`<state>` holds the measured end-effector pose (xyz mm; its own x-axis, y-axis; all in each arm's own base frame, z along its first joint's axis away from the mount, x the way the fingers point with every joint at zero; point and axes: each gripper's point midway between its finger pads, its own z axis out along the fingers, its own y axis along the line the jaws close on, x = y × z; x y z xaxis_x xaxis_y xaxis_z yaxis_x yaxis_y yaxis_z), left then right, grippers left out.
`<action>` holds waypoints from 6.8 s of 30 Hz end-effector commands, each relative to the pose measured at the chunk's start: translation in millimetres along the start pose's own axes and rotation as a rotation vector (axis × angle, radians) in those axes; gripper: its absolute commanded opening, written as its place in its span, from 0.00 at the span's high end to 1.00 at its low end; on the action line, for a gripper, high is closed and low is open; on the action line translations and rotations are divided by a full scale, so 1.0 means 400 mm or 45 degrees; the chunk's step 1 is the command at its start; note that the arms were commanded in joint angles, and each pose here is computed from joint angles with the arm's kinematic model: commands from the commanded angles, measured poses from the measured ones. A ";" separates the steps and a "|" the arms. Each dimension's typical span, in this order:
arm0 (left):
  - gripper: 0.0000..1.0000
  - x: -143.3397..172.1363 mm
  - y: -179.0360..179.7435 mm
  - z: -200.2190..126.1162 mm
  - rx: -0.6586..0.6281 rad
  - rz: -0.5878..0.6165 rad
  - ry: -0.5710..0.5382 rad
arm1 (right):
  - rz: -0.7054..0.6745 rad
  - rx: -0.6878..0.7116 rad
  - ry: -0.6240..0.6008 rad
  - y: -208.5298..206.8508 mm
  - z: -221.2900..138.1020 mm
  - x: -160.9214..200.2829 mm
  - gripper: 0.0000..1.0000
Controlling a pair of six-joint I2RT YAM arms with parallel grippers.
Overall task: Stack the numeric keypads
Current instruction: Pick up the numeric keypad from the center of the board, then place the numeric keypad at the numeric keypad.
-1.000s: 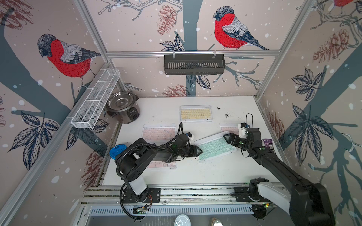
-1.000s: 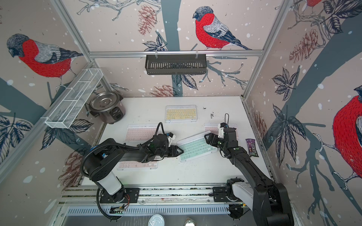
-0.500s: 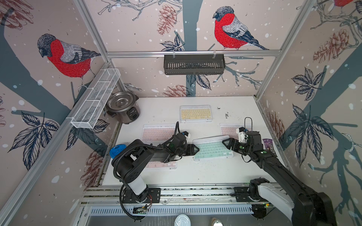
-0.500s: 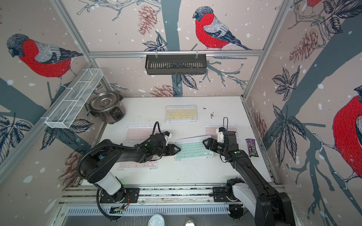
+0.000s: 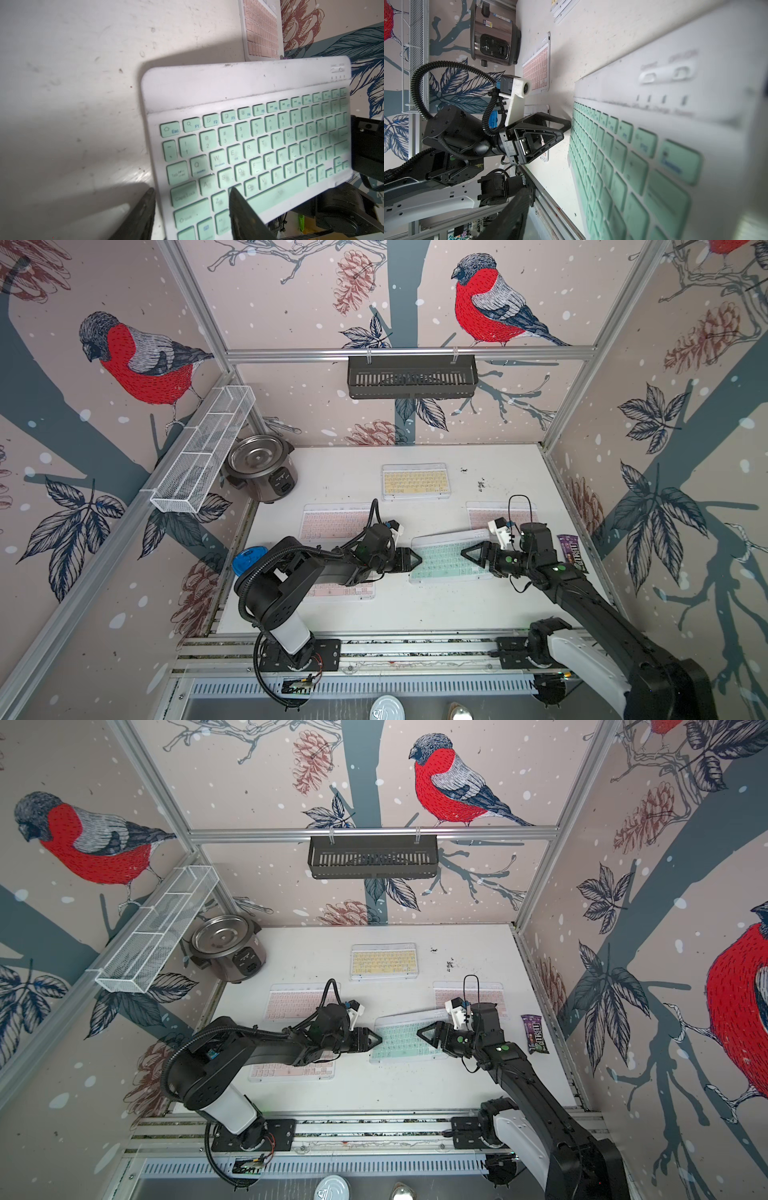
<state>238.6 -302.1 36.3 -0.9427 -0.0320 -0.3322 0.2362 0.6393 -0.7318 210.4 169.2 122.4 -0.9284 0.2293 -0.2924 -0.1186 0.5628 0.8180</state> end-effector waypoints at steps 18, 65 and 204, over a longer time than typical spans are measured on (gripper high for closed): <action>0.43 0.011 0.077 -0.031 -0.144 -0.073 0.016 | -0.023 0.160 0.017 -0.036 -0.009 -0.007 0.66; 0.41 -0.161 0.159 -0.341 -0.379 -0.181 -0.366 | -0.361 -0.317 -0.155 0.208 0.145 -0.560 0.93; 0.42 -0.031 0.171 -0.285 -0.479 -0.219 -0.200 | -0.344 0.184 -0.228 0.042 0.263 -0.611 0.26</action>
<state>252.6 -178.5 70.8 -0.8966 -0.2418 -0.3709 0.0090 0.8276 -0.5613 484.4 203.9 149.2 -0.8188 0.1693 -0.5485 -0.2805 0.7157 0.6396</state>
